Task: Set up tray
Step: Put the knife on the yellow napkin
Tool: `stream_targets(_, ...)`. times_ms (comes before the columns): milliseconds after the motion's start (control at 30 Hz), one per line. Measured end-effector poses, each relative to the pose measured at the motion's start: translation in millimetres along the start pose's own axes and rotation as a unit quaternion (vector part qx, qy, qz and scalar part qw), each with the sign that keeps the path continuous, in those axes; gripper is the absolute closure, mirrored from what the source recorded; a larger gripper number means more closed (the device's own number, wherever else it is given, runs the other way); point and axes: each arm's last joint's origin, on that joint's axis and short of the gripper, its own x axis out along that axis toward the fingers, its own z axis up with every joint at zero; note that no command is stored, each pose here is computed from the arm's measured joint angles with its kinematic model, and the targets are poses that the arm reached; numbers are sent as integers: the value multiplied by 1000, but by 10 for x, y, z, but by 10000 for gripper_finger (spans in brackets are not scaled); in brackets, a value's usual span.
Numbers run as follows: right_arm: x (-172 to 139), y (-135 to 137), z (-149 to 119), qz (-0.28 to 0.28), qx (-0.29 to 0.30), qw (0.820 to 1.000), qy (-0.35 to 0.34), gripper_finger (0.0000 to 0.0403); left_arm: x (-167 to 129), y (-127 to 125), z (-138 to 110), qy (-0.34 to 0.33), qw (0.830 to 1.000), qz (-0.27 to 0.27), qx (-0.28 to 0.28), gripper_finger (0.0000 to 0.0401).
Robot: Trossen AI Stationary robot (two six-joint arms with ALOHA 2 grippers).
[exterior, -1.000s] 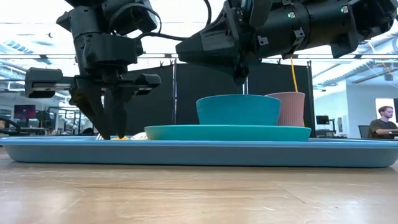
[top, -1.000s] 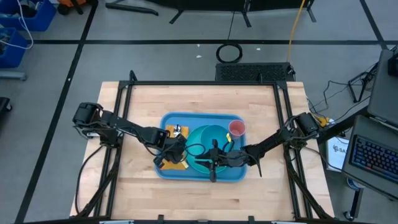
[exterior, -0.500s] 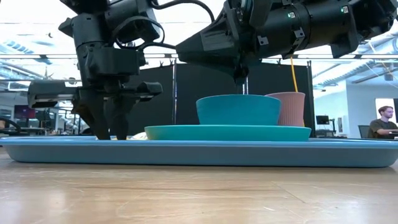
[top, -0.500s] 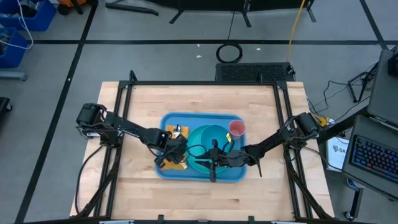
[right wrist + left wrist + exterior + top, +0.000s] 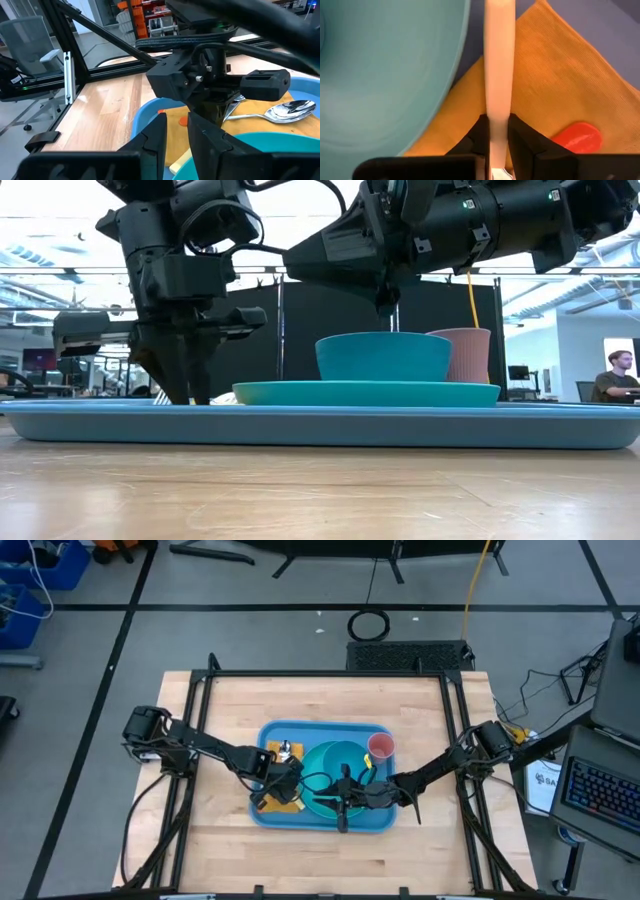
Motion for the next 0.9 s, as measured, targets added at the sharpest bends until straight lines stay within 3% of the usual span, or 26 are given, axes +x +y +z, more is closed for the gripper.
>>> stream_targets(367,0,0,0,0,0,1000,0,332,0,-18,5,15,1000,12,4,359)
stream_targets(900,0,0,0,0,0,1000,0,332,-90,-207,101,44,994,29,97,359)
